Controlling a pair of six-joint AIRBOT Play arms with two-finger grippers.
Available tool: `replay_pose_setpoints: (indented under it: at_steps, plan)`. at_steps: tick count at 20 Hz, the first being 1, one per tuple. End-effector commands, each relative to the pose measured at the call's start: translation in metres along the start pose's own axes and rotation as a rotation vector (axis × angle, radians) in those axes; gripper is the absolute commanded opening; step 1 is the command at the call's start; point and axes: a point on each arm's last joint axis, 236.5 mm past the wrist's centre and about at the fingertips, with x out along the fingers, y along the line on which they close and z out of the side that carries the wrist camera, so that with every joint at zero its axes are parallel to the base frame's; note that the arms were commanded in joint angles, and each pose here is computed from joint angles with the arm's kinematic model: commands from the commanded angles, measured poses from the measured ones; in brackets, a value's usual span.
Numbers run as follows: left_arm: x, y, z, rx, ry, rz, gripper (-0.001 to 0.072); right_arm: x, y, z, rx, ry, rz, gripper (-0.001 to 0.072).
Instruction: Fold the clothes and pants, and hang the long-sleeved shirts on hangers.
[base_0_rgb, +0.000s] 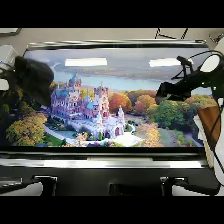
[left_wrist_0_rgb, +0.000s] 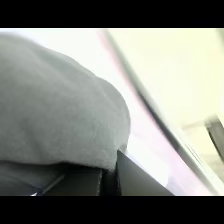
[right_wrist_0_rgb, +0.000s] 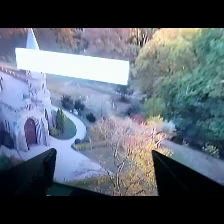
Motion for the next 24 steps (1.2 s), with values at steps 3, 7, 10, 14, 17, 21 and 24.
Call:
replay_pose_setpoints:
  at_steps: [3,7,10,14,17,21,24]
  plan:
    - [-0.185,-0.208,-0.053,0.357,0.055,-0.470,0.0021,-0.085,0.020,0.028,-0.075,-0.317,-0.045,0.0685]
    - [-0.274,-0.279,-0.120,0.347,0.191,-0.735,0.0021,-0.165,0.020,0.033,-0.129,-0.574,-0.157,0.0663]
    - [-0.275,-0.269,-0.208,0.261,0.445,-0.713,0.0021,-0.207,0.011,0.025,-0.152,-0.678,-0.262,0.0500]
    - [-0.260,-0.165,-0.382,0.188,0.906,-0.397,0.0022,-0.198,0.001,0.010,-0.140,-0.600,-0.292,0.0503]
    - [-0.267,-0.093,-0.471,0.184,1.131,-0.188,0.0027,-0.164,-0.010,0.000,-0.115,-0.450,-0.292,0.0513]
    - [-0.270,-0.085,-0.468,0.390,1.311,-0.262,0.0710,-0.094,-0.031,-0.013,-0.068,-0.171,-0.270,0.0703]
    - [-0.247,-0.093,-0.389,0.492,1.279,-0.307,0.0710,-0.034,-0.015,-0.031,-0.030,0.054,-0.116,0.0701]
